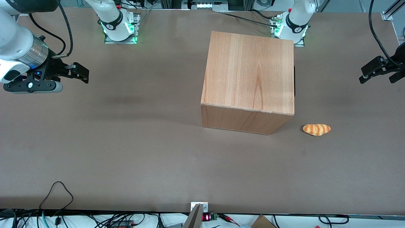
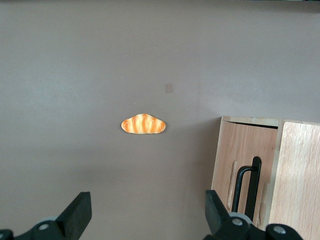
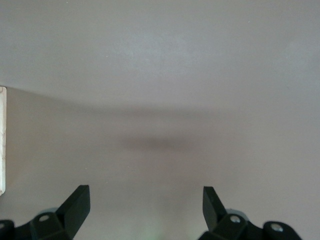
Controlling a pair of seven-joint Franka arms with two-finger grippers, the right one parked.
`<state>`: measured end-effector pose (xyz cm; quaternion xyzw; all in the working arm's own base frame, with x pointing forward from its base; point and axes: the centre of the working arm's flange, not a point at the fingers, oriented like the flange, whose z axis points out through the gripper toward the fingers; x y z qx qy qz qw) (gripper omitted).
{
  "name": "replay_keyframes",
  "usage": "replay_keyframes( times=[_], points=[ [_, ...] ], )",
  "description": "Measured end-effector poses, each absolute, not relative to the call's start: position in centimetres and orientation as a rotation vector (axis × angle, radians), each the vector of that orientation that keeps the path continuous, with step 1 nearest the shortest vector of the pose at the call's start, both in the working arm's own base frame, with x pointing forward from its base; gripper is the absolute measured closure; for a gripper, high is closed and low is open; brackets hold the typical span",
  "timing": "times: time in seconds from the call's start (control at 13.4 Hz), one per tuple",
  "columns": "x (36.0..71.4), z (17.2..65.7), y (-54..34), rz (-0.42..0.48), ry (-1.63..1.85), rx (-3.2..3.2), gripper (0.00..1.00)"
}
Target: Open top drawer with left arm
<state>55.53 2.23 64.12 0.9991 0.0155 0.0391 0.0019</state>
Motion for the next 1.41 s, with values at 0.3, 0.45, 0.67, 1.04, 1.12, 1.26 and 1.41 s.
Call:
replay_keyframes(
  times=[0.3, 0.45, 0.67, 1.04, 1.12, 1.26, 1.41],
  points=[
    [55.5, 64.1, 2.2, 0.114, 0.049, 3.135, 0.00],
    [55.4, 64.0, 2.2, 0.109, 0.049, 3.135, 0.00],
    [55.1, 63.0, 2.1, 0.009, 0.046, 3.135, 0.00],
    [55.9, 58.0, 0.5, -0.171, 0.026, 3.045, 0.00],
    [55.9, 57.0, 0.0, -0.202, 0.022, 3.022, 0.00],
    [55.8, 54.3, -0.7, -0.257, 0.026, 2.974, 0.00],
    [55.6, 51.3, -1.8, -0.288, 0.022, 2.942, 0.00]
  ],
)
